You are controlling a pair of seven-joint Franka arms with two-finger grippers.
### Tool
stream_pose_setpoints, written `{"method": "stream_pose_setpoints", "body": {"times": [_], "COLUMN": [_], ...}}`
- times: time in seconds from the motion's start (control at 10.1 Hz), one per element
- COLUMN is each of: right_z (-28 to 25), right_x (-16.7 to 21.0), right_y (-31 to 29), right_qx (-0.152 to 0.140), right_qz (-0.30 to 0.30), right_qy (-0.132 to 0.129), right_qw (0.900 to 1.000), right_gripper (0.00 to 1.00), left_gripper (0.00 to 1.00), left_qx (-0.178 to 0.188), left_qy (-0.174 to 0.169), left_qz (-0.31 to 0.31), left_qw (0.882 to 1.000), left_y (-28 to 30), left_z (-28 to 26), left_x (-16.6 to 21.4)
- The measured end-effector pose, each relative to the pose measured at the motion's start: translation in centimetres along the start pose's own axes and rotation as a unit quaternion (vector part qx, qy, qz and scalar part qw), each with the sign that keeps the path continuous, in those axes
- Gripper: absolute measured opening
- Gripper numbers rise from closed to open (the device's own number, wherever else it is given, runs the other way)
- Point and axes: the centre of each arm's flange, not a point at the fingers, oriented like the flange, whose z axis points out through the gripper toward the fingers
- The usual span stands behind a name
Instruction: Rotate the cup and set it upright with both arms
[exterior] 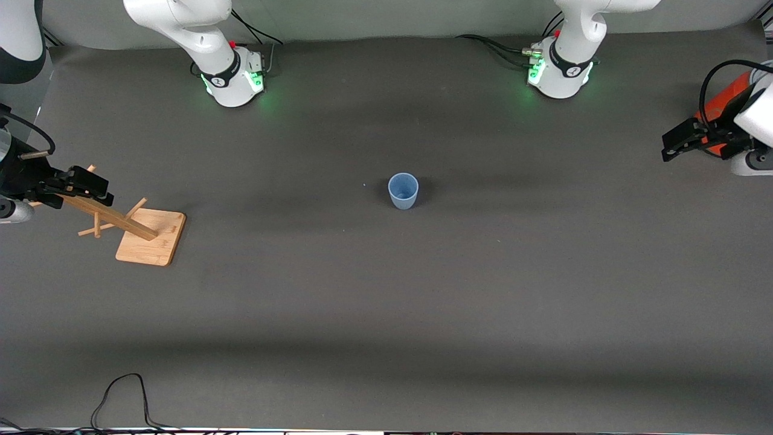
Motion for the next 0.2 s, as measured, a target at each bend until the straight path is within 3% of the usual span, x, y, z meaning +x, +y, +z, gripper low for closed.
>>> {"method": "stream_pose_setpoints", "body": {"times": [0.2], "right_z": [0.09], "right_x": [0.05], "right_y": [-0.16], "right_qx": [0.0], "right_qz": [-0.001], "right_qy": [-0.001], "right_qw": [1.0], "right_gripper": [1.0], "left_gripper": [1.0], "left_qx": [0.001], "left_qy": [-0.005], "left_qz": [0.001], "left_qw": [1.0], "left_y": [0.13], "left_z": [1.36], "left_x": [0.82]}}
